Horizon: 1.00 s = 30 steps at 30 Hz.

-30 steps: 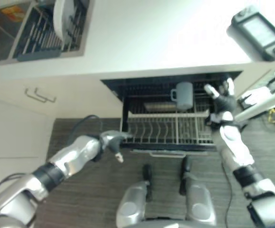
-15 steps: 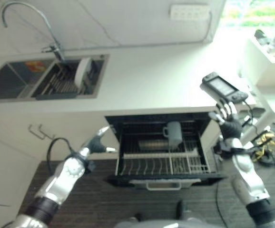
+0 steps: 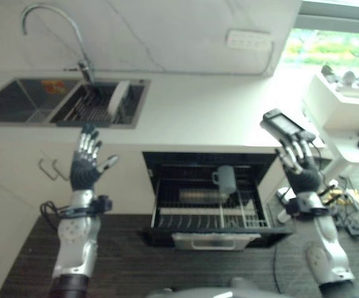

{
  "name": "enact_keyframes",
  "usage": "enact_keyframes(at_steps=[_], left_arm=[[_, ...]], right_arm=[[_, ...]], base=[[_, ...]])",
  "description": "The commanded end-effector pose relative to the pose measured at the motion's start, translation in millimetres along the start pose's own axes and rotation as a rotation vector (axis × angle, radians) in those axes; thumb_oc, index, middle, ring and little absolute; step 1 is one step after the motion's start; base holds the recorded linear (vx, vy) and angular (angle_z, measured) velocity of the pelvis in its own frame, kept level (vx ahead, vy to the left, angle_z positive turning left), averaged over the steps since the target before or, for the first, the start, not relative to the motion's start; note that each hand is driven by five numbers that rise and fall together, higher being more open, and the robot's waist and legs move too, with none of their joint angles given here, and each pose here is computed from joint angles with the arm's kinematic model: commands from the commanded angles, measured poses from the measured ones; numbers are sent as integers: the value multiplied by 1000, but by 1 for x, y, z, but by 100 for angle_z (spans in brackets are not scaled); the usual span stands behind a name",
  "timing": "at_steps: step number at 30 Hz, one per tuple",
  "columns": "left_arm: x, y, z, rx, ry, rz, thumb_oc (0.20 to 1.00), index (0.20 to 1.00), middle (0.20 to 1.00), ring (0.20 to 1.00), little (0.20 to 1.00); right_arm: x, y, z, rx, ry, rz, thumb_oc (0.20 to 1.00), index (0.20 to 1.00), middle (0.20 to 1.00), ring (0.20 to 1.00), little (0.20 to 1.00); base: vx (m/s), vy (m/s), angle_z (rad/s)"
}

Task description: Place the dishes in the dishwasher.

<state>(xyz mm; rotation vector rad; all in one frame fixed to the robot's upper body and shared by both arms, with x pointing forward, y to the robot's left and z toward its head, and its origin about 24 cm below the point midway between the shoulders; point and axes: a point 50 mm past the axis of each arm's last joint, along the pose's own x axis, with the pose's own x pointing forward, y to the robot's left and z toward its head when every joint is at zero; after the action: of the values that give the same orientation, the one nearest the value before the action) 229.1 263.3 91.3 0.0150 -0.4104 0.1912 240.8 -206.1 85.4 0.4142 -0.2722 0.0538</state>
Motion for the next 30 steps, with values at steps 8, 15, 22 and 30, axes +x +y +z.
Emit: enact_keyframes(at_steps=[8,15,22,30], left_arm=[[24,13,37,-65,-221,89,1000,1000,1000,1000,1000],[37,-9,32,-2,-175,-95,1000,1000,1000,1000,1000],[35,-5,37,56,-183,-98,1000,1000,1000,1000,1000],[30,-20,31,23,-166,-110,1000,1000,1000,1000,1000]], right_arm=[[19,6,49,-94,-214,82,1000,1000,1000,1000,1000],[21,14,43,-157,-168,100,1000,1000,1000,1000,1000],[14,20,32,-127,-169,95,1000,1000,1000,1000,1000],[23,10,44,-187,-175,101,1000,1000,1000,1000,1000]], base=[[-27,285,16],[-7,598,-24],[-28,210,-7],[45,39,-4]])
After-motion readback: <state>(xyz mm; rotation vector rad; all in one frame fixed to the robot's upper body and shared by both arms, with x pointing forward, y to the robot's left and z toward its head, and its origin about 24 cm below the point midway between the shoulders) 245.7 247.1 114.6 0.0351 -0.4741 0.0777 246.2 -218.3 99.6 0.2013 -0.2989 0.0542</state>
